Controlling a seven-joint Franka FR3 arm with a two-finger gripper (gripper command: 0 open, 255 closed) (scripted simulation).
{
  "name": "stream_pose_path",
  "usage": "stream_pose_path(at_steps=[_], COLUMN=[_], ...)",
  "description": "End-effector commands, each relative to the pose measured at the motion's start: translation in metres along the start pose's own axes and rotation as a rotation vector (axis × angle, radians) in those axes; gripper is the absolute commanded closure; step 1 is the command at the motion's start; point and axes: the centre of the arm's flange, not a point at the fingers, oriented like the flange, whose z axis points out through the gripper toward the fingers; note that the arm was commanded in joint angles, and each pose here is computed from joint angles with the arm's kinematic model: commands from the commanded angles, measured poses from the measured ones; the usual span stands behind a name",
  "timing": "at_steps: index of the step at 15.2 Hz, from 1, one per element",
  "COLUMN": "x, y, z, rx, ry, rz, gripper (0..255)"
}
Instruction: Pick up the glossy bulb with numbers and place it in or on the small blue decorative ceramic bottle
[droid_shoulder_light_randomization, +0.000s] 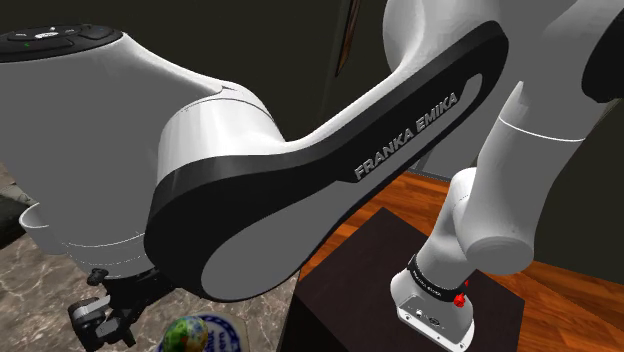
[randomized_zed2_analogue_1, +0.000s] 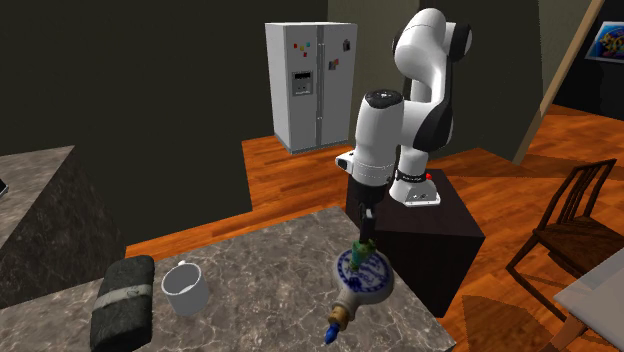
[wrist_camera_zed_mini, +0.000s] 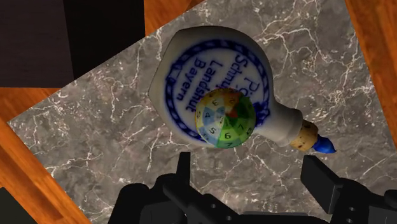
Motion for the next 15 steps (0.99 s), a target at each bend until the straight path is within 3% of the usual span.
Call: stream_pose_path(at_steps=[1, 3, 7, 15], x=[0.0, 0.0, 0.0, 0.0], y=[0.0, 0.0, 0.0, 0.0], z=[0.0, 0.0, -0.05, -0.05], rx=[0.0, 0.0, 0.0, 0.0], ry=[0.0, 0.0, 0.0, 0.0], rz=[0.0, 0.0, 0.0, 0.0], gripper=[0, 0, 0, 0])
